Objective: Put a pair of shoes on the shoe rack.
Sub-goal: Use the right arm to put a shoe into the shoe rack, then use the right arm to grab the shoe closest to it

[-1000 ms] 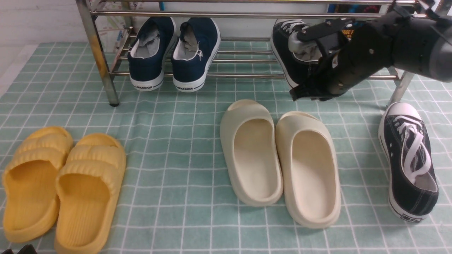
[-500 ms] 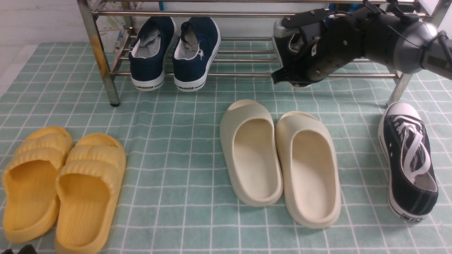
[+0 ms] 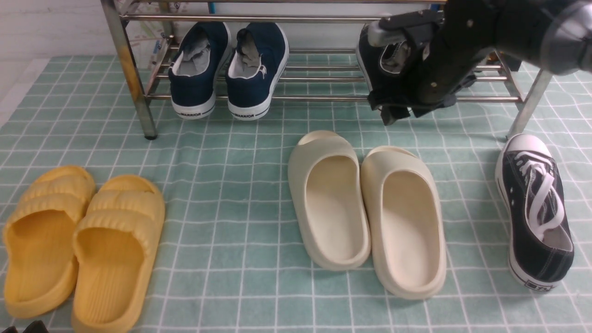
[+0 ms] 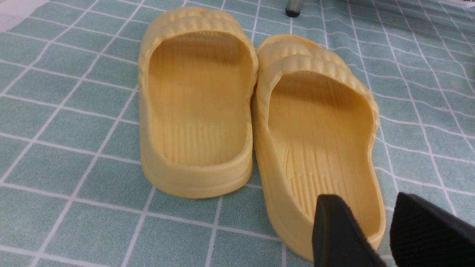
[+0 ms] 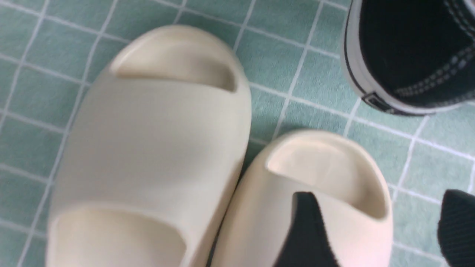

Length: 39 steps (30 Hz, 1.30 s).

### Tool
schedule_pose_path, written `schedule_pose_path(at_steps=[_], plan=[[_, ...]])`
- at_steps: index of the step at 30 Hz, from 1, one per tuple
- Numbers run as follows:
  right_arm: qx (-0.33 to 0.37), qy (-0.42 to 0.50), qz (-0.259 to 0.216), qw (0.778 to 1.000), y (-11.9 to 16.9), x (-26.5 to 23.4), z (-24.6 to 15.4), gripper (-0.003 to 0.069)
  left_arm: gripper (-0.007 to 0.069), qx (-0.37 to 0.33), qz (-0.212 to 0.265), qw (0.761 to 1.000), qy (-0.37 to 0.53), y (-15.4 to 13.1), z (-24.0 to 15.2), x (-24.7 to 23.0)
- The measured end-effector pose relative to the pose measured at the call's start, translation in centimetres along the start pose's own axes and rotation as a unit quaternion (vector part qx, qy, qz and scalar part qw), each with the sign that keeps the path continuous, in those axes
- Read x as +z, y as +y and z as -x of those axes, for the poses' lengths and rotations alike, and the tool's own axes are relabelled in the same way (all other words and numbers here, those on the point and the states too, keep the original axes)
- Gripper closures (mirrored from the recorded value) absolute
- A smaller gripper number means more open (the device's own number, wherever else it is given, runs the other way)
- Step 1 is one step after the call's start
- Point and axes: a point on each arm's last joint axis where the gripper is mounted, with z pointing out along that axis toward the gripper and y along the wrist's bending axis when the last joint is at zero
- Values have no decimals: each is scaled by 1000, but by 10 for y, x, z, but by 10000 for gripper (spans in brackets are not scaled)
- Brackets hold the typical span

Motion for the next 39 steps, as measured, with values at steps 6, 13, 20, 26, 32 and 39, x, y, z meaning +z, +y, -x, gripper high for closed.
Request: schedule_pose_path(at_steps=[6, 13, 20, 26, 32, 39], plan=[[-15, 11, 7, 1000, 3, -74, -16, 78, 386, 0, 0, 1000, 0, 0, 0, 0], [30, 45, -27, 998, -14, -114, -83, 118, 386, 0, 0, 1000, 0, 0, 0, 0], [102, 101, -72, 987, -57, -80, -127, 123, 386, 0, 0, 1000, 0, 0, 0, 0], [113, 132, -76, 982, -70, -27, -130, 132, 386, 0, 0, 1000, 0, 0, 0, 0], [110, 197, -73, 971, -73, 12, -143, 253, 386, 0, 0, 1000, 0, 0, 0, 0], [98, 212, -73, 970, -74, 14, -146, 638, 386, 0, 0, 1000, 0, 0, 0, 0]])
